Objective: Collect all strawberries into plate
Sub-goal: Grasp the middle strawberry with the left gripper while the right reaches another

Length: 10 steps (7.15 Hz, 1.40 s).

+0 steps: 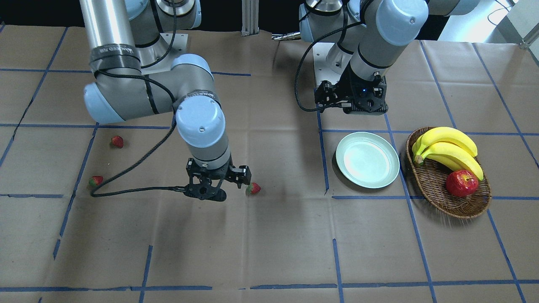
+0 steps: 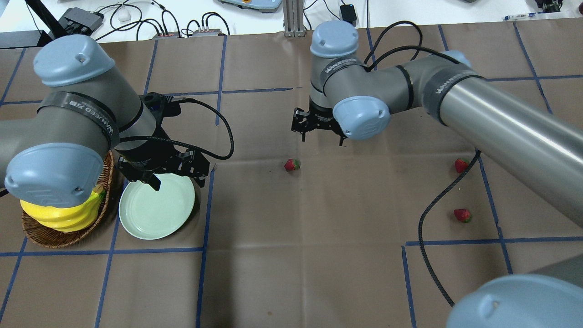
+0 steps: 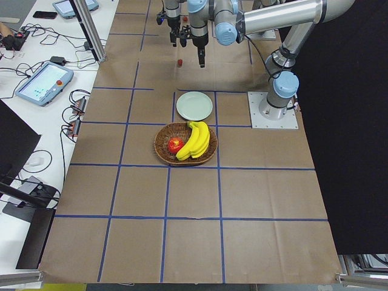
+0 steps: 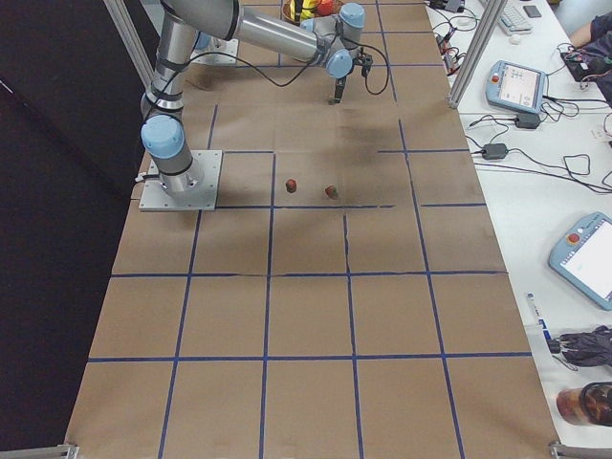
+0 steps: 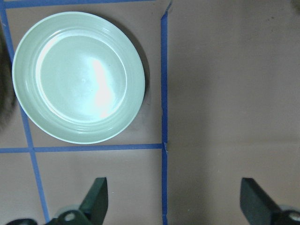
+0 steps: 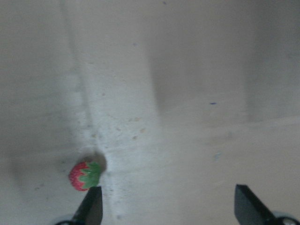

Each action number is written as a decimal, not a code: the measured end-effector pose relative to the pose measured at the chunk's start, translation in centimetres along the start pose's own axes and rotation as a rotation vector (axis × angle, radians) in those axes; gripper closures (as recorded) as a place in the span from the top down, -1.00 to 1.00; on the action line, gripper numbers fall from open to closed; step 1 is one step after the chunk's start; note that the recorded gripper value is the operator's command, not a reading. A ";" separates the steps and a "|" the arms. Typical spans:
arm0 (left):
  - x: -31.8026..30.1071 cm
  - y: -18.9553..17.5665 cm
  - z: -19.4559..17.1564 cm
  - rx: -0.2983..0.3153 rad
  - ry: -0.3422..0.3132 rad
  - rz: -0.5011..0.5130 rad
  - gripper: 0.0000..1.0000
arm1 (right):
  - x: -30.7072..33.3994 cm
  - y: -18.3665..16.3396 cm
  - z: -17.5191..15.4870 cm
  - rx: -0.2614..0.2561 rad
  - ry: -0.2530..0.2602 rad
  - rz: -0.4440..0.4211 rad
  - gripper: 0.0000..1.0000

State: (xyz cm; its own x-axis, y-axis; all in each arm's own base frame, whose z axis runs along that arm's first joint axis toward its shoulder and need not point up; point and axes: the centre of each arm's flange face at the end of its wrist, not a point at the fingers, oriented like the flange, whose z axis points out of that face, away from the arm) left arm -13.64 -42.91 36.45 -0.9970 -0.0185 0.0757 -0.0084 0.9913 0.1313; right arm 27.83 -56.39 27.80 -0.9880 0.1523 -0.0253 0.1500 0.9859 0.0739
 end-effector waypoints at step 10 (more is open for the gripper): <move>16.6 -13.1 14.9 0.116 0.070 0.030 1.00 | 34.6 7.9 4.8 -0.034 0.009 -0.162 1.00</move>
State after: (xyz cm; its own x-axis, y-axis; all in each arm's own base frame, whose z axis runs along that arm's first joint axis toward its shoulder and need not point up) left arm -31.26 -54.29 21.26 -0.9891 0.0066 0.1471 0.0086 0.9999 0.0128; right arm -5.04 -43.01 22.69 -0.9995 -0.0091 -0.0304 -0.0122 0.9946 0.1031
